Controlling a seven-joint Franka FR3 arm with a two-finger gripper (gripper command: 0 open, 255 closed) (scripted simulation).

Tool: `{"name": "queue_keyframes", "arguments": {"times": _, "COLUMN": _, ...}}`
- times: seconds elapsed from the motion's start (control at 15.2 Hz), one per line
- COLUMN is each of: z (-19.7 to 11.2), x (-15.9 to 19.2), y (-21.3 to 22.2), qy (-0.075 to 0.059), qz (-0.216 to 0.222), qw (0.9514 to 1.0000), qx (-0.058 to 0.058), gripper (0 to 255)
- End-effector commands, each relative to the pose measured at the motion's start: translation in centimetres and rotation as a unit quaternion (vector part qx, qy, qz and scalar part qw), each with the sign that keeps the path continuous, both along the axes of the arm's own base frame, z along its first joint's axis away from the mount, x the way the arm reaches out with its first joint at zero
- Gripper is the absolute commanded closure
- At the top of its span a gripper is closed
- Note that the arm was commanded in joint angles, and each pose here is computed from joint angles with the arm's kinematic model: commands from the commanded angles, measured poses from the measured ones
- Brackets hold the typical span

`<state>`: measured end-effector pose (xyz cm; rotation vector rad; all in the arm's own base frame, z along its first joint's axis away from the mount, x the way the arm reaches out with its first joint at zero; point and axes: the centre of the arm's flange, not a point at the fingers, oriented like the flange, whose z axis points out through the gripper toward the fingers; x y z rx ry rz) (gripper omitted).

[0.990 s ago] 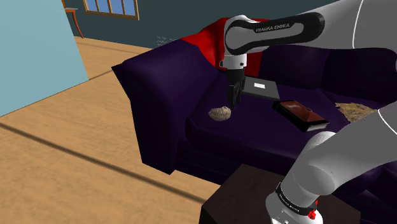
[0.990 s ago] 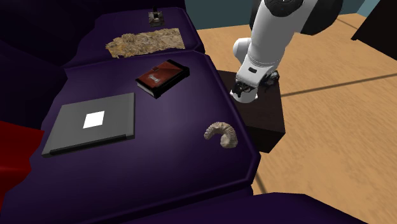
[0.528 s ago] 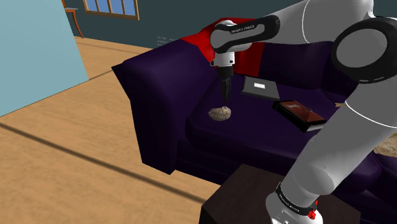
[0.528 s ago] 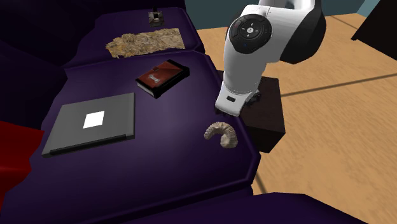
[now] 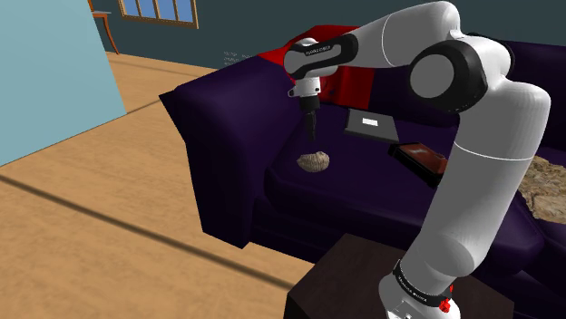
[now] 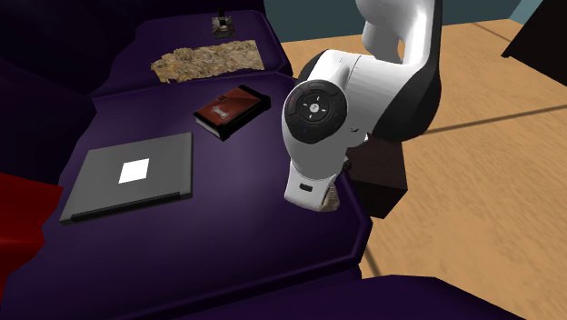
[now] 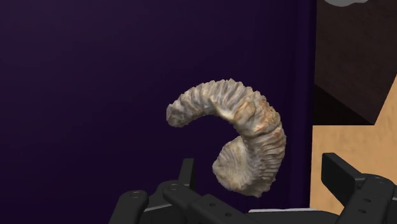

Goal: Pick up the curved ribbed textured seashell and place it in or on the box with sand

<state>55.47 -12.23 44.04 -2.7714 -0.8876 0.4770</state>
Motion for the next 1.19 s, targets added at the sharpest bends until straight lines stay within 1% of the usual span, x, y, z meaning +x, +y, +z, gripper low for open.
{"name": "queue_keyframes", "arguments": {"times": 0.0, "z": -0.9, "x": -0.1, "y": 0.0, "qy": 0.0, "qz": 0.002, "qw": 1.0, "qx": 0.001, "gripper": 0}}
{"name": "queue_keyframes", "arguments": {"times": 0.26, "z": -3.2, "x": -1.0, "y": 0.2, "qy": 0.0, "qz": 0.002, "qw": 1.0, "qx": 0.001, "gripper": 0}}
{"name": "queue_keyframes", "arguments": {"times": 0.79, "z": -3.2, "x": -1.0, "y": 0.2, "qy": 0.0, "qz": 0.002, "qw": 1.0, "qx": 0.001, "gripper": 0}}
{"name": "queue_keyframes", "arguments": {"times": 0.86, "z": -3.2, "x": -1.0, "y": 0.2, "qy": 0.0, "qz": 0.002, "qw": 1.0, "qx": 0.001, "gripper": 255}}
{"name": "queue_keyframes", "arguments": {"times": 1.12, "z": -3.2, "x": -1.0, "y": 0.2, "qy": 0.0, "qz": 0.002, "qw": 1.0, "qx": 0.001, "gripper": 255}}
